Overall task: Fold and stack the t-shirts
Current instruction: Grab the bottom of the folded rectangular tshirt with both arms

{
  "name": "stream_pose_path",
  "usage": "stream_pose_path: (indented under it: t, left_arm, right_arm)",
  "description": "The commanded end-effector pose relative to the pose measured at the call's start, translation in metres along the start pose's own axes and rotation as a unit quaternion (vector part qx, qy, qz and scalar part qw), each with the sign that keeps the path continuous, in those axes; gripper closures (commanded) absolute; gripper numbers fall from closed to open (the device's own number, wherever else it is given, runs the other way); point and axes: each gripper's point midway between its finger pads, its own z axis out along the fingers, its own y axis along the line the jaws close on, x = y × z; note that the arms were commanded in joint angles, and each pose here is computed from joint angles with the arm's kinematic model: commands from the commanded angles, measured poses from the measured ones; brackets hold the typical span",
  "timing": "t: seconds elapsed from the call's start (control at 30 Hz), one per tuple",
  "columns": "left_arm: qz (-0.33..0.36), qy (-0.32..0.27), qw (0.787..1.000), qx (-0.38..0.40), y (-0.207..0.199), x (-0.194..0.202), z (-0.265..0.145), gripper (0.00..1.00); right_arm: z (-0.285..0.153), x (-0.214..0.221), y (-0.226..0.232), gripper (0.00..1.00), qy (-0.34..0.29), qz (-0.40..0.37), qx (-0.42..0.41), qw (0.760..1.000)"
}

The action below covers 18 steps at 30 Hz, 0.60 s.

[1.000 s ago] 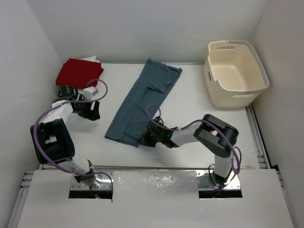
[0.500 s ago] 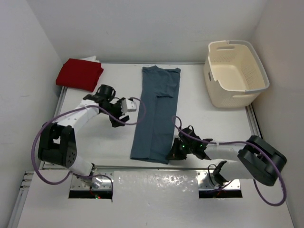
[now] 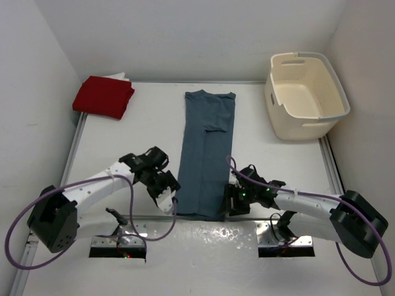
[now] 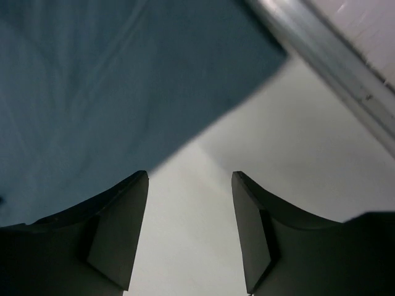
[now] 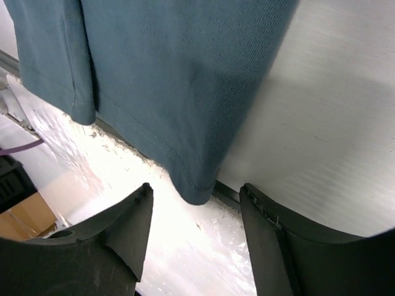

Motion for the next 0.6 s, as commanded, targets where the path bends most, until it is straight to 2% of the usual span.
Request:
stream_pose_path:
  t: [0.0, 0.07, 0.17, 0.33, 0.47, 0.57]
  left_arm:
    - [0.115, -0.042, 0.992, 0.017, -0.007, -0.038, 0.019, 0.47]
    - [0.138, -0.046, 0.988, 0.045, -0.030, -0.046, 0.037, 0.49]
    - [0.141, -0.034, 0.989, 0.042, -0.036, -0.042, 0.051, 0.49]
    - [0.135, -0.016, 0.990, 0.034, -0.033, -0.031, 0.062, 0.49]
    - [0.108, -0.017, 0.994, -0.009, -0.011, -0.033, 0.066, 0.51]
    - [0.106, -0.025, 0.994, 0.006, -0.019, -0.037, 0.069, 0.55]
  right_arm:
    - [0.001, 0.004, -0.035, 0.41, -0.003, 0.005, 0.079, 0.997]
    - [0.003, 0.001, -0.032, 0.41, -0.006, 0.005, 0.072, 0.997]
    - [0.006, -0.004, -0.027, 0.43, -0.011, 0.009, 0.065, 0.998]
    - [0.013, -0.007, -0.020, 0.46, -0.011, 0.013, 0.048, 0.999]
    - [0.017, -0.003, -0.020, 0.46, 0.006, 0.013, 0.050, 0.999]
    - [0.019, 0.001, -0.020, 0.49, 0.013, 0.021, 0.039, 0.999]
